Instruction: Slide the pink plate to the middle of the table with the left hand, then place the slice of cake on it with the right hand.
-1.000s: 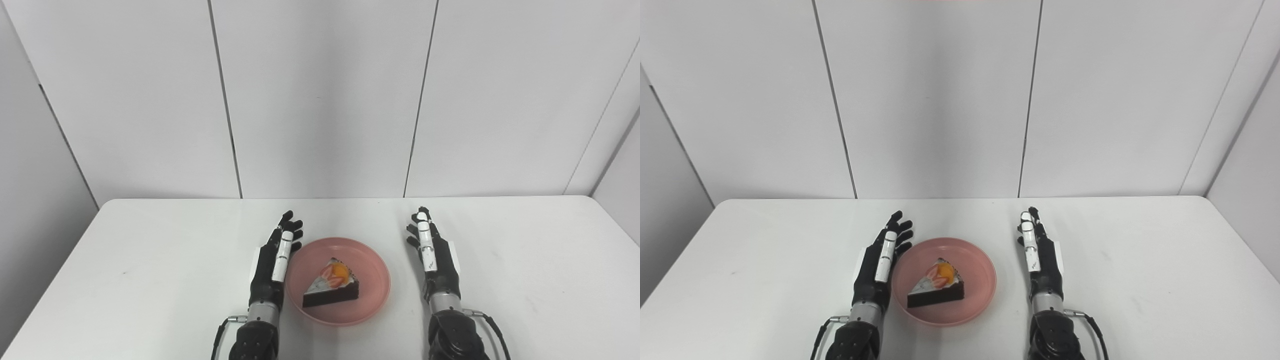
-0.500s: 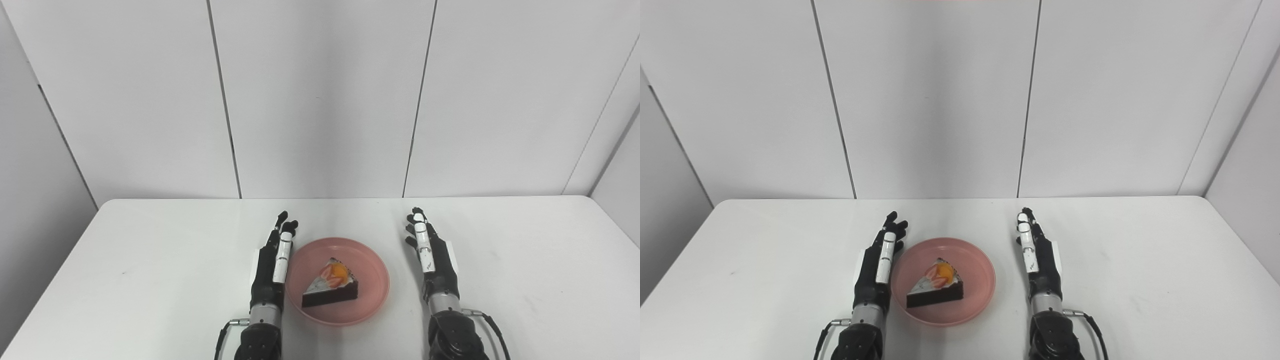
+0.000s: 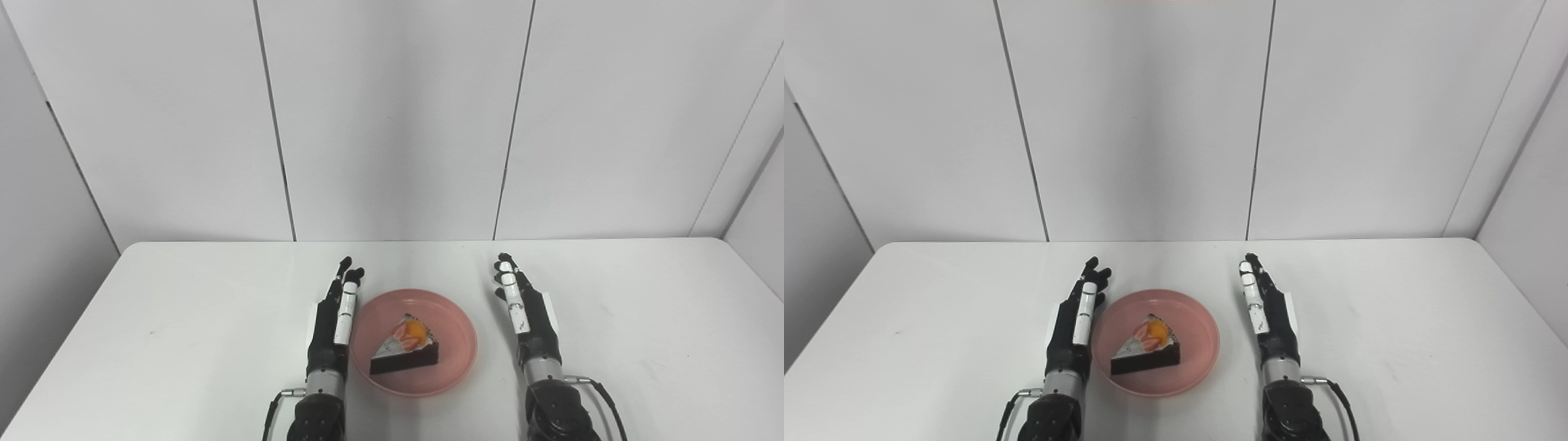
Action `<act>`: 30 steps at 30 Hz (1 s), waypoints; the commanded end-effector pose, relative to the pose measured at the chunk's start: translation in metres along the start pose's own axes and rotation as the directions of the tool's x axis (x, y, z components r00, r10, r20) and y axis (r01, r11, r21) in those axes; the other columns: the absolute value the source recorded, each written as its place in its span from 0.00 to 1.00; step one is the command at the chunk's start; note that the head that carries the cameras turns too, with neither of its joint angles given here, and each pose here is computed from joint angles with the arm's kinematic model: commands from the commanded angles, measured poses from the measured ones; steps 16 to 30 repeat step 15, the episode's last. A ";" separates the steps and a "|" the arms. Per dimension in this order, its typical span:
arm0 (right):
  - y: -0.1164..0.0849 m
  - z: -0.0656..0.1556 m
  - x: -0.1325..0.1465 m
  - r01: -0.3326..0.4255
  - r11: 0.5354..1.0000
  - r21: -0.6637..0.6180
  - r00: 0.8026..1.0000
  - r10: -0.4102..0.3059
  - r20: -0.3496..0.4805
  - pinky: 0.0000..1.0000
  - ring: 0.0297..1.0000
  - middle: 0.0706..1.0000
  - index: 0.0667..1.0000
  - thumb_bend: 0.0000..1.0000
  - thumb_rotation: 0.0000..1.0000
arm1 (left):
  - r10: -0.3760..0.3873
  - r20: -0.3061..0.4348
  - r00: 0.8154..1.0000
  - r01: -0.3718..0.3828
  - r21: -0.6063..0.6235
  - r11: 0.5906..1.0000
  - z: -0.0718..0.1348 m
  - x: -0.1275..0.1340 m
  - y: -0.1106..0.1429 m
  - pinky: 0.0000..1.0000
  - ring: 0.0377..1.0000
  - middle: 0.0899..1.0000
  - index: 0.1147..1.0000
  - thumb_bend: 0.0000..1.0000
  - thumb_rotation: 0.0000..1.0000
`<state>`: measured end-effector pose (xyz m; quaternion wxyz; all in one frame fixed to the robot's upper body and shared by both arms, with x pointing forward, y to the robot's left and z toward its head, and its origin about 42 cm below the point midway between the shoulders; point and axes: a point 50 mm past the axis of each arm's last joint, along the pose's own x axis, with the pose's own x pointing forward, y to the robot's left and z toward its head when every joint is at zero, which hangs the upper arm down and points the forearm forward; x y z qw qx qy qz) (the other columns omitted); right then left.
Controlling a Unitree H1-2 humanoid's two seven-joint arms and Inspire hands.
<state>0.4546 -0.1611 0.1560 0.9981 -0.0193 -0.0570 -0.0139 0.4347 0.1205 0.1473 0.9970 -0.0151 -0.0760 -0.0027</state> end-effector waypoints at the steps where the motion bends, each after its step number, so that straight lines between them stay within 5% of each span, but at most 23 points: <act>1: 0.007 -0.004 -0.004 -0.047 0.999 -0.002 0.999 0.047 -0.015 0.87 0.89 0.88 0.88 0.76 1.00 | -0.003 -0.014 1.000 0.003 -0.002 1.000 -0.001 -0.003 0.001 0.92 0.91 0.87 0.89 0.70 1.00; 30: 0.009 -0.011 -0.012 -0.049 0.998 0.029 0.999 0.049 0.000 0.83 0.85 0.86 0.87 0.79 1.00 | -0.004 -0.015 1.000 0.004 -0.012 1.000 -0.006 -0.004 0.007 0.94 0.91 0.89 0.91 0.71 1.00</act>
